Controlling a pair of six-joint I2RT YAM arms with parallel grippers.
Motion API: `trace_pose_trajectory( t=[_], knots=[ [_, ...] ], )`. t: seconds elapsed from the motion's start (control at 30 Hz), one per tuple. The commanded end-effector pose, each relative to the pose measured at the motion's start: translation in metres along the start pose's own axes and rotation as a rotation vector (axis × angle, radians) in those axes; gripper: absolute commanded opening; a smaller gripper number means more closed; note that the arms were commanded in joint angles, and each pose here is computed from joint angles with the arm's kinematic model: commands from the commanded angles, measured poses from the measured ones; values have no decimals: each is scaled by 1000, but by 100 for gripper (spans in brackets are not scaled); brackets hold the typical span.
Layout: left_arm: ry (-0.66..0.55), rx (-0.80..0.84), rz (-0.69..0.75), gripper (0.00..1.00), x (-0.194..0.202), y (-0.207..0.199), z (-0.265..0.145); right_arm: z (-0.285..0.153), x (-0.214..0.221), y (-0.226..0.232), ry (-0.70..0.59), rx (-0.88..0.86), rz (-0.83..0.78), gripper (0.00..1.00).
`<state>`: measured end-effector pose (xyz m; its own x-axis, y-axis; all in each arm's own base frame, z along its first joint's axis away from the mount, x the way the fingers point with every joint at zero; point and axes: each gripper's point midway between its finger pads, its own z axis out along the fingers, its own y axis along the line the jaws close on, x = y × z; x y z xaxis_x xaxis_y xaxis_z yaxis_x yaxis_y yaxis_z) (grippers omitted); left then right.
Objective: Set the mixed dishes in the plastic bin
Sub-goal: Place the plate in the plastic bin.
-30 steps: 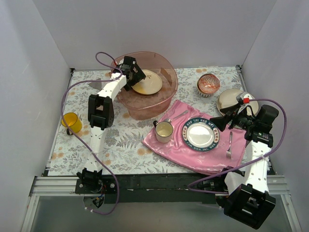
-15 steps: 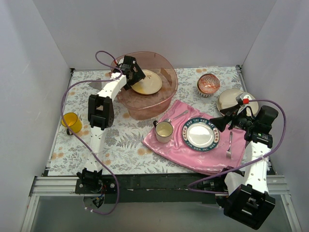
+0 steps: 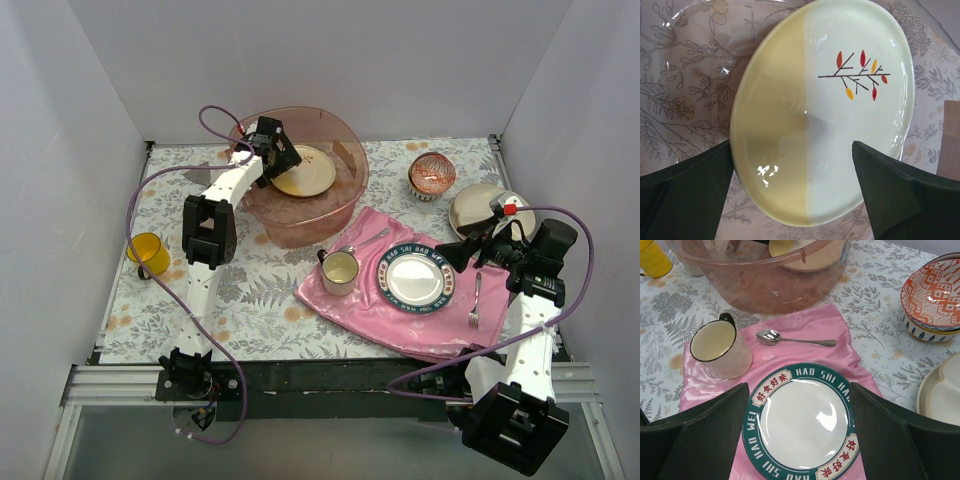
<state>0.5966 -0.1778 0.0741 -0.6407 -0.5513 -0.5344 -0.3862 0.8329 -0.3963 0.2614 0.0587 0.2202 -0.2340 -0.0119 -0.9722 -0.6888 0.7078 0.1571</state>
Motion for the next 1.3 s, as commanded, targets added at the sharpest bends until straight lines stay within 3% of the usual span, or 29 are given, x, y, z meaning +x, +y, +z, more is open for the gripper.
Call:
trace_pose_trajectory(
  t=[0.0,0.8,0.93,1.07,1.13,1.17,1.27],
  knots=[
    [-136,66,6,98,-50,-27,-59,-2,-7,-1,-19,5,-52,89],
    [-146,195,118,98,-60,-50,-106,-3,-6,-3,-20,21,-78,89],
    [-156,269,157,98,-64,-63,-135,-3,-6,-3,-17,20,-91,89],
    [-233,380,167,98,-81,-76,-195,-5,-6,-7,2,36,-131,89],
    [-220,413,178,98,-72,-73,-208,-8,-9,-7,28,49,-132,89],
    [-276,462,176,98,-83,-79,-241,-9,-11,-8,36,51,-147,89],
    [-313,482,200,98,-78,-66,-264,-15,-17,-10,86,71,-184,89]
  ],
)
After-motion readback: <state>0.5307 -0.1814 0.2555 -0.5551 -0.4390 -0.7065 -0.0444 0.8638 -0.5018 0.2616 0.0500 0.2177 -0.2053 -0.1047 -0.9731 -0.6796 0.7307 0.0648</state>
